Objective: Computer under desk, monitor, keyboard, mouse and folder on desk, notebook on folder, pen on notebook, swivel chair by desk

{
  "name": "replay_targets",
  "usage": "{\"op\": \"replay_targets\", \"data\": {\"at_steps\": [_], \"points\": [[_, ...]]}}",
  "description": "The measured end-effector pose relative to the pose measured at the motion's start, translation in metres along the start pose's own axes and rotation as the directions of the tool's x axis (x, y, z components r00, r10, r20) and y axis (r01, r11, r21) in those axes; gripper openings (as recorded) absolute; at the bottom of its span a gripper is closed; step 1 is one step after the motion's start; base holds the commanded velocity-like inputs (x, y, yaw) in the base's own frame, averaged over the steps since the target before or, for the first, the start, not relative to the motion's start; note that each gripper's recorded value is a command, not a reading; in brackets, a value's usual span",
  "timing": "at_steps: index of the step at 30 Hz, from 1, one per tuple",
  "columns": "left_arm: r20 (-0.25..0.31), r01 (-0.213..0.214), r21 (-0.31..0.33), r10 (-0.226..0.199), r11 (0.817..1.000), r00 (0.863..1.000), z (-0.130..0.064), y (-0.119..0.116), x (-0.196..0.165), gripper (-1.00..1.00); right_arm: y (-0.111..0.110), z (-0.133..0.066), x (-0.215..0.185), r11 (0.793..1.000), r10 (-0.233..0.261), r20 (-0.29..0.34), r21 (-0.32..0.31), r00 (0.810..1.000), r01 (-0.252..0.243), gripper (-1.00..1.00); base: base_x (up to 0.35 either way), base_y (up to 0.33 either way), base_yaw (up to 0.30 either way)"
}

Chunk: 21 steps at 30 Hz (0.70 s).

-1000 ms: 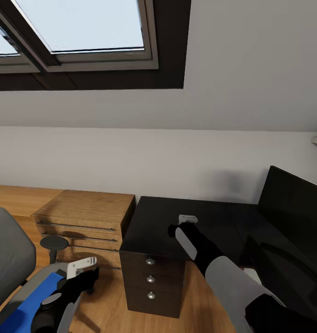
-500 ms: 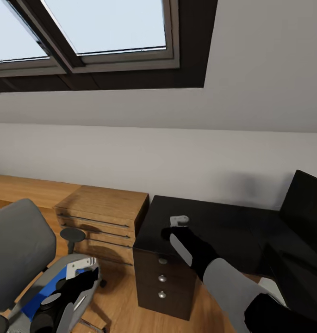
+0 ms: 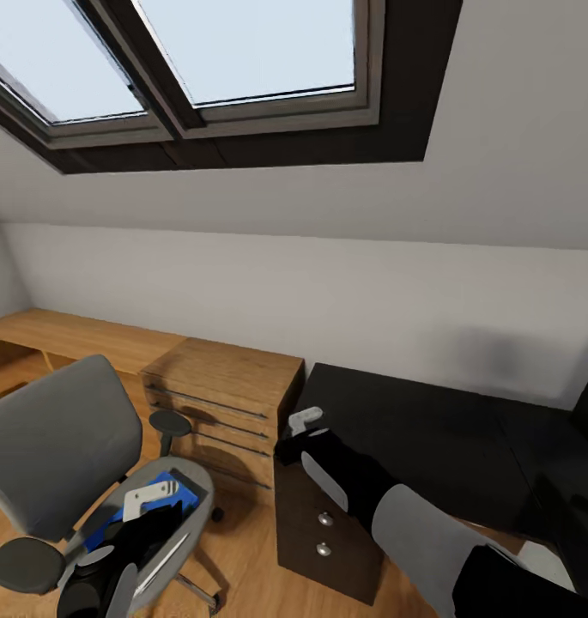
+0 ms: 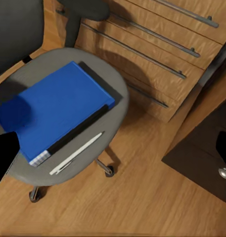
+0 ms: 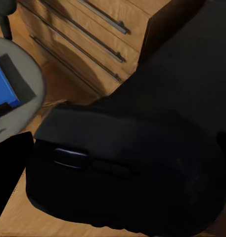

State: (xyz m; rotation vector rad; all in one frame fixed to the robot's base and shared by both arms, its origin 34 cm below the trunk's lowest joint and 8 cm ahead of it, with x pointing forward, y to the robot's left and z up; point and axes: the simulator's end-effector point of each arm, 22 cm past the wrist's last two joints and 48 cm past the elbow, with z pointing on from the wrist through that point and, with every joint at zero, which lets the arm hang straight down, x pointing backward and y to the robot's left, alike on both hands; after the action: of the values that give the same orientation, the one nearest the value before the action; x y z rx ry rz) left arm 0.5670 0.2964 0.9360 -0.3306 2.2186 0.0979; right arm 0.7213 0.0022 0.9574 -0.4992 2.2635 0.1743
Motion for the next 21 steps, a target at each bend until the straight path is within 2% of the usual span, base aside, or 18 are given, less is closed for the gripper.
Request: {"op": "replay_targets", "data": {"at_steps": [2,5,10,15,21], "points": [[-0.001,-0.001,-0.001,0.001,1.0,1.0,0.0,0.001,0.0,1.0,0.003,0.0,-0.001,1.0,-0.001,0.002,-0.011,1.0,0.001,-1.0,0.0,0.0,0.267],[-0.002,-0.002,-0.002,0.002,1.0,1.0,0.001,0.001,0.001,1.0,0.021,-0.004,-0.001,0.996,-0.01,-0.013,-0.083,1.0,0.009,-1.0,0.0,0.0,0.267],[-0.002,-0.003,-0.002,0.003,1.0,1.0,0.001,0.001,0.001,1.0,0.034,-0.006,-0.002,0.99,-0.016,-0.017,-0.14,1.0,0.013,-1.0,0.0,0.0,0.245],[-0.002,-0.003,-0.002,0.003,1.0,1.0,0.001,0.001,0.001,1.0,0.021,-0.014,-0.007,0.982,-0.04,0.011,-0.182,0.999,0.041,-1.0,0.0,0.0,0.057],[-0.002,-0.004,-0.002,0.004,1.0,1.0,0.001,0.001,0.001,1.0,-0.006,-0.022,0.001,0.976,-0.114,0.023,-0.185,0.993,0.116,-1.0,0.0,0.0,0.006]]}}
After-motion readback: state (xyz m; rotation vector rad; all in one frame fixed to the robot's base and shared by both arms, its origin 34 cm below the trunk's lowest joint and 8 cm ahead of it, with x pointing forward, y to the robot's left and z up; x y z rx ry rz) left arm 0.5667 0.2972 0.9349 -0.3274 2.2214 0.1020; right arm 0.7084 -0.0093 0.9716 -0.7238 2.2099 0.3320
